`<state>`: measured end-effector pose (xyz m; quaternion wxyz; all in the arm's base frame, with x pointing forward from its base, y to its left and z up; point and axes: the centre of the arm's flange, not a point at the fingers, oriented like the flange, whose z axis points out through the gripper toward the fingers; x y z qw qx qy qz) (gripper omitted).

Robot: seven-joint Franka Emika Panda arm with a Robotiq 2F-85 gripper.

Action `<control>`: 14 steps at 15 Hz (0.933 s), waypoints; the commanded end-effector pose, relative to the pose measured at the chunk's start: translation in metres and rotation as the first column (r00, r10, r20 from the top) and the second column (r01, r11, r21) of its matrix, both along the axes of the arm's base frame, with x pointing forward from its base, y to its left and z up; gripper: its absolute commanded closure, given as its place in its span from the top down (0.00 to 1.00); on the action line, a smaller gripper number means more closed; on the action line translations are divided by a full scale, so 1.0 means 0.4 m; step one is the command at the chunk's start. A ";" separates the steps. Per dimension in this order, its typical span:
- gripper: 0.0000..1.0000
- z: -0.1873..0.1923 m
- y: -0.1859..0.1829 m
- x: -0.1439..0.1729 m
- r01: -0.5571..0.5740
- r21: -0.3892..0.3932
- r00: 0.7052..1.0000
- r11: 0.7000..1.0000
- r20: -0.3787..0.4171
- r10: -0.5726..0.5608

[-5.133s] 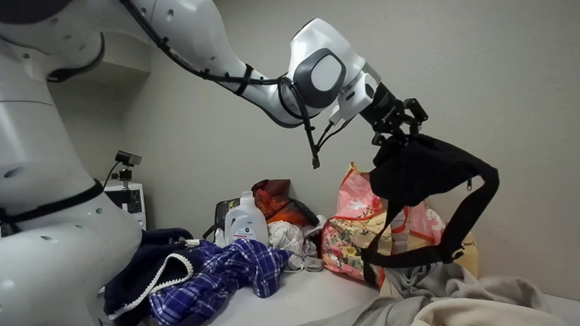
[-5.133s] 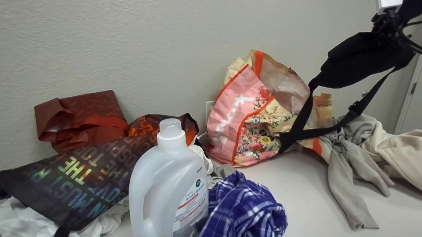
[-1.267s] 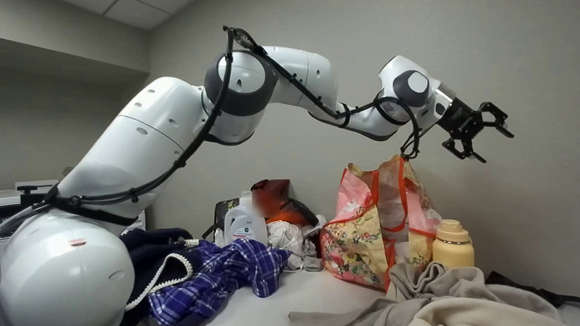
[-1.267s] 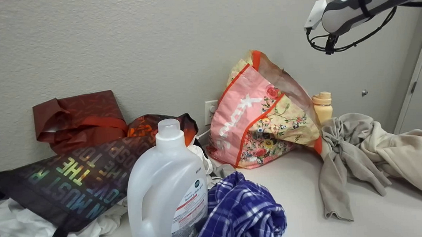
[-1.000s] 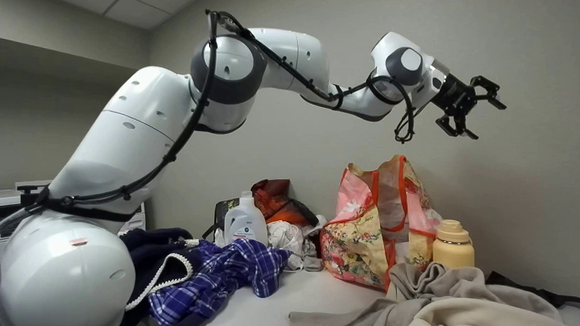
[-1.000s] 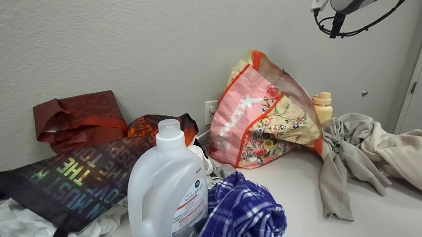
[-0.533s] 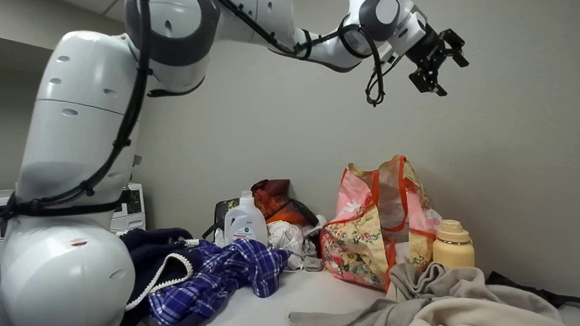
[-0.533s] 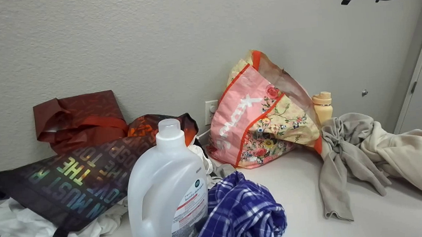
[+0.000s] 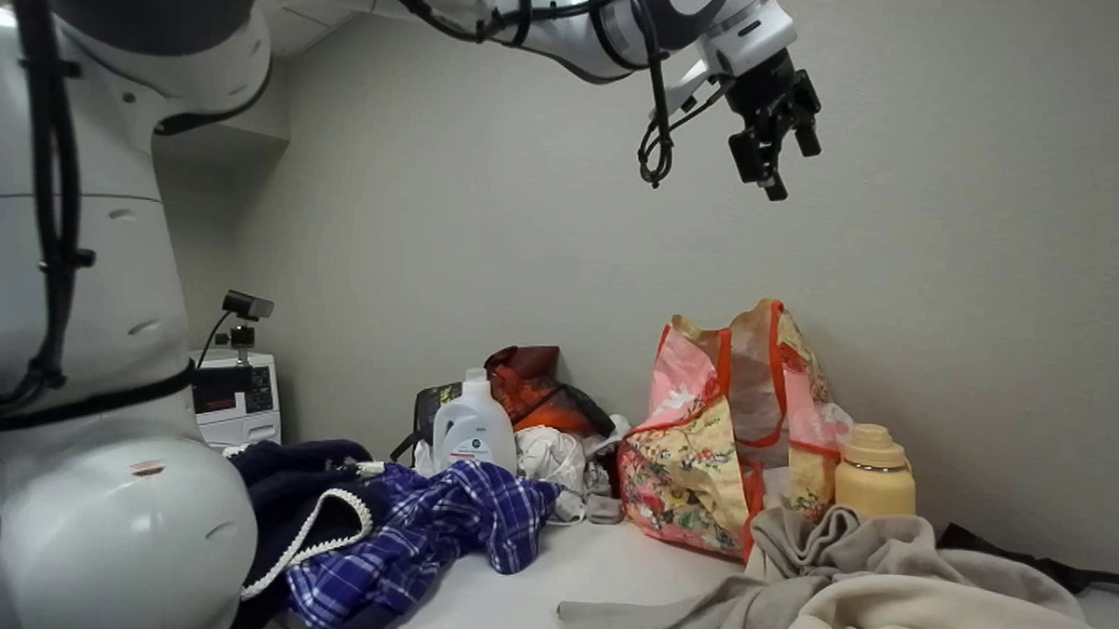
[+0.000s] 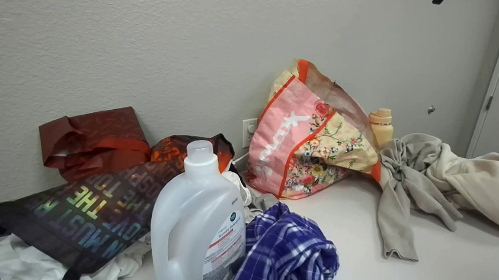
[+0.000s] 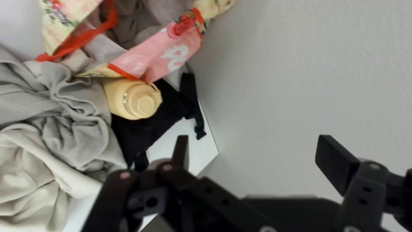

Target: Move the black bag to the right of the yellow bottle

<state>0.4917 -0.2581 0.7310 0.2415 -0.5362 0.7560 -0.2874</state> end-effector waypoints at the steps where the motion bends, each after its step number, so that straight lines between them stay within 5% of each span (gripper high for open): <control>1: 1.00 -0.090 0.028 -0.111 -0.165 0.070 0.981 0.984 -0.093 0.171; 8: 1.00 -0.274 0.061 -0.217 -0.446 0.153 0.857 0.882 -0.211 0.471; 11: 1.00 -0.356 0.084 -0.239 -0.481 0.001 0.845 0.877 -0.265 0.464; 14: 1.00 -0.414 0.110 -0.245 -0.505 -0.073 0.836 0.860 -0.290 0.467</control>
